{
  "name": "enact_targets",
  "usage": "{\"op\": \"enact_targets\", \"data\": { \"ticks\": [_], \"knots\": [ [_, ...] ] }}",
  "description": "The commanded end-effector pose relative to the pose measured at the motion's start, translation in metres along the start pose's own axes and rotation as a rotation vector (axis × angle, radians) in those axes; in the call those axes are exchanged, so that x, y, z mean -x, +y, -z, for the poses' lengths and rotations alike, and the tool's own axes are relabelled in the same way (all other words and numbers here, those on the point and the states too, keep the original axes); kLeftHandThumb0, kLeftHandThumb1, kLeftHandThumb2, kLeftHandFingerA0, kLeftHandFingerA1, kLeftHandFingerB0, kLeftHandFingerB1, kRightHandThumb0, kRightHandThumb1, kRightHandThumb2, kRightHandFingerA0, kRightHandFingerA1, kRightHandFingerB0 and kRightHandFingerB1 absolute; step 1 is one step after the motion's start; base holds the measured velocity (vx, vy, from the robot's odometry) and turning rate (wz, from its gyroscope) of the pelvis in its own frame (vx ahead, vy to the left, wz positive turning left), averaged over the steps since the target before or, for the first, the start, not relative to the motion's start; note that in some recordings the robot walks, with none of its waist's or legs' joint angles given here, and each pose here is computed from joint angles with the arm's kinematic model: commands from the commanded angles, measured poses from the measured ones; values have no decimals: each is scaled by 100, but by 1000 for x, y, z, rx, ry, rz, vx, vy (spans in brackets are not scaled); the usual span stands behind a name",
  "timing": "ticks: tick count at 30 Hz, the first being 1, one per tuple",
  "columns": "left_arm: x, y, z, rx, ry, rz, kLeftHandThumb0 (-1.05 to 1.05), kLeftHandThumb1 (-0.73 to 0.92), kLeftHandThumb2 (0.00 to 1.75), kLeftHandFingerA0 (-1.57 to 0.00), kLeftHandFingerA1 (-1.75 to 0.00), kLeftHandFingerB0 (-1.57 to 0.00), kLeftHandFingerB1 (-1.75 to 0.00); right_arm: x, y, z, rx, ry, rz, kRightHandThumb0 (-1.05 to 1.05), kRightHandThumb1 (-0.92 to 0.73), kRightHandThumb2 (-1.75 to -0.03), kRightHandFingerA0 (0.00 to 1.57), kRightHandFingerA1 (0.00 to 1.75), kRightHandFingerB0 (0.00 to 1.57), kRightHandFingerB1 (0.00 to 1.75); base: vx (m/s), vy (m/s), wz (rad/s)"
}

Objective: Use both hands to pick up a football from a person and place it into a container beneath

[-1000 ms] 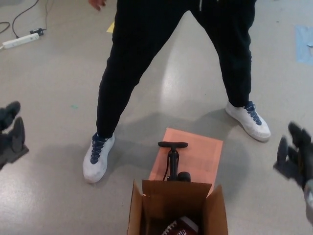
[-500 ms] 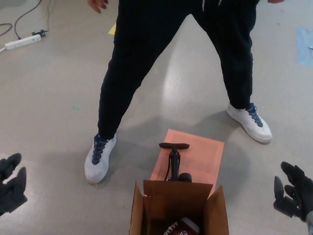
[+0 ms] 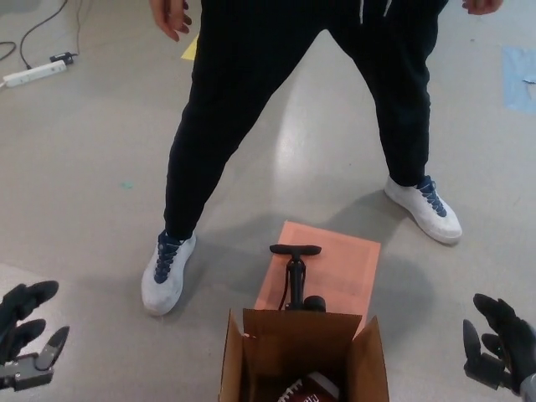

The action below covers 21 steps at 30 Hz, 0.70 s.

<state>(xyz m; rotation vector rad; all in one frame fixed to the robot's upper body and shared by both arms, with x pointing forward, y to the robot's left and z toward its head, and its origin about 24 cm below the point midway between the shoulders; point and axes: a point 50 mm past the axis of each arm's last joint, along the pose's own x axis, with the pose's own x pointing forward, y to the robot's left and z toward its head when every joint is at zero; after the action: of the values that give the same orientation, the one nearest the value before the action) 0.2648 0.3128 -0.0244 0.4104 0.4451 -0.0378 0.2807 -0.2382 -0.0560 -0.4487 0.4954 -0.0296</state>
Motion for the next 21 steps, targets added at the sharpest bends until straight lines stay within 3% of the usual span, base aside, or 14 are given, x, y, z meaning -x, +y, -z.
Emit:
{"op": "enact_targets", "data": {
  "ticks": [1,21],
  "knots": [
    [5,6,5,-32,3,-9,-35,53,110,0,-47,0,-47,2,-3,6,21,9,-4,-70,-78,-111,4,42,1,25,0,0,0],
    [5,8,4,-34,3,-14,-36,51,109,0,-48,0,-47,1,0,5,64,17,-27,-77,-80,-112,9,45,4,23,0,0,0]
  ]
}}
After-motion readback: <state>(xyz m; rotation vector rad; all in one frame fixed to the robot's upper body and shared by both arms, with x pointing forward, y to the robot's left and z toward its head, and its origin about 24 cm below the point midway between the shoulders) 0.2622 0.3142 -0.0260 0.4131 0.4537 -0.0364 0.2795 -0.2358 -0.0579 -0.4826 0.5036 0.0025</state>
